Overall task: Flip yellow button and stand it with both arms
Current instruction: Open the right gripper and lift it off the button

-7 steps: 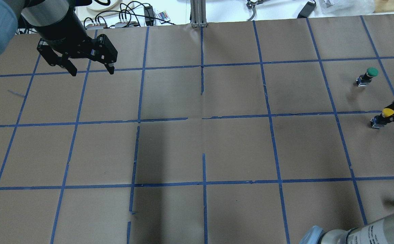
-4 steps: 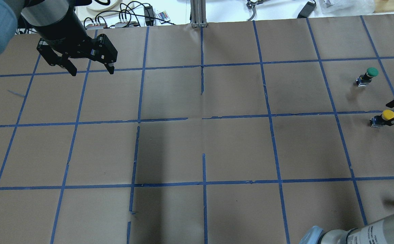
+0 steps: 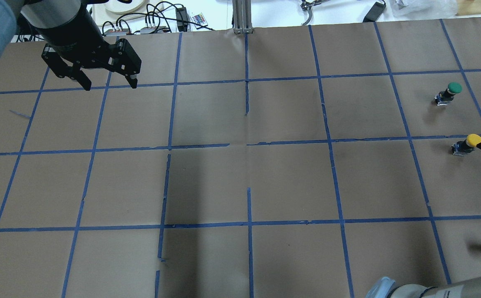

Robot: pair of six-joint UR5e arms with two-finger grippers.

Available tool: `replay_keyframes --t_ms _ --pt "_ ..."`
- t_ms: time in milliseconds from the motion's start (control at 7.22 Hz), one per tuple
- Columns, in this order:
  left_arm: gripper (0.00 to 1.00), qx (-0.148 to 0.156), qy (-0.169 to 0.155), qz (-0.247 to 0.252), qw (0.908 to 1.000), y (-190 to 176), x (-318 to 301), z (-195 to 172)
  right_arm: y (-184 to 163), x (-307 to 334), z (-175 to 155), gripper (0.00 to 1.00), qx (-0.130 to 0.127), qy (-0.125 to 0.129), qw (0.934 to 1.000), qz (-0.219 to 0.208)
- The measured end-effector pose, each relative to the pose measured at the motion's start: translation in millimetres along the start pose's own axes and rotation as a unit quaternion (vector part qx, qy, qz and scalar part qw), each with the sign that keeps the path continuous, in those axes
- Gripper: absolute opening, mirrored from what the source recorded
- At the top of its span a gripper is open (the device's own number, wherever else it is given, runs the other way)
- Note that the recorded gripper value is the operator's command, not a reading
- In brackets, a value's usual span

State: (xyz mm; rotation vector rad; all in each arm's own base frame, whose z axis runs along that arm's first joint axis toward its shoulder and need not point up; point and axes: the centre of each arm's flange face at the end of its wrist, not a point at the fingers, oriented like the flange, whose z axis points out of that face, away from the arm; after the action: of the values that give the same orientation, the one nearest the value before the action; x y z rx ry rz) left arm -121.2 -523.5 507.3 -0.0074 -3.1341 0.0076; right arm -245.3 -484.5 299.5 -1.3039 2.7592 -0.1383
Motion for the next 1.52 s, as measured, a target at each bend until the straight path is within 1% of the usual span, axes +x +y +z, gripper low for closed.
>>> replay_keyframes --t_ms 139,277,416,554,693,831,970,1108,1247,1386,1524 --pt "1.00 0.001 0.000 0.000 1.0000 -0.1 -2.1 -0.8 -5.0 -11.5 -23.4 0.99 -0.002 0.011 0.9982 0.059" --pt "1.00 0.001 0.000 0.001 1.0000 -0.1 -2.7 -1.1 -14.8 -23.3 -42.7 0.99 -0.002 0.020 0.9923 0.122" --pt "1.00 0.001 -0.001 0.002 1.0000 0.1 -2.6 -1.0 -32.8 -37.2 -57.7 0.99 -0.003 0.027 0.9805 0.194" --pt "1.00 0.001 -0.001 0.002 1.0000 0.1 -2.5 -1.4 -59.5 -56.4 -70.4 1.00 -0.008 0.035 0.9580 0.284" --pt "1.00 0.002 -0.001 0.003 1.0000 -0.1 -2.3 -1.6 -92.1 -79.4 -80.2 1.00 -0.015 0.047 0.9295 0.366" --pt "1.00 0.002 -0.001 0.003 1.0000 -0.3 -2.2 -1.6 -125.4 -105.2 -85.0 1.00 -0.022 0.054 0.9007 0.430" --pt "1.00 0.003 -0.001 0.003 1.0000 -0.3 -2.2 -1.8 -156.4 -134.0 -88.6 0.99 -0.027 0.054 0.8699 0.490" --pt "1.00 0.003 -0.001 0.003 1.0000 -0.2 -2.3 -2.1 -183.4 -163.2 -95.0 0.99 -0.027 0.052 0.8445 0.532" --pt "1.00 0.004 -0.001 0.003 1.0000 0.0 -2.3 -2.3 -206.7 -189.8 -101.5 0.99 -0.029 0.047 0.8312 0.553" --pt "1.00 0.004 -0.001 0.004 1.0000 -0.1 -2.3 -2.4 -228.7 -214.4 -109.8 0.99 -0.033 0.045 0.8237 0.564" --pt "1.00 0.005 -0.001 0.004 1.0000 0.0 -2.1 -2.4 -249.3 -238.4 -121.7 1.00 -0.039 0.044 0.8206 0.568"
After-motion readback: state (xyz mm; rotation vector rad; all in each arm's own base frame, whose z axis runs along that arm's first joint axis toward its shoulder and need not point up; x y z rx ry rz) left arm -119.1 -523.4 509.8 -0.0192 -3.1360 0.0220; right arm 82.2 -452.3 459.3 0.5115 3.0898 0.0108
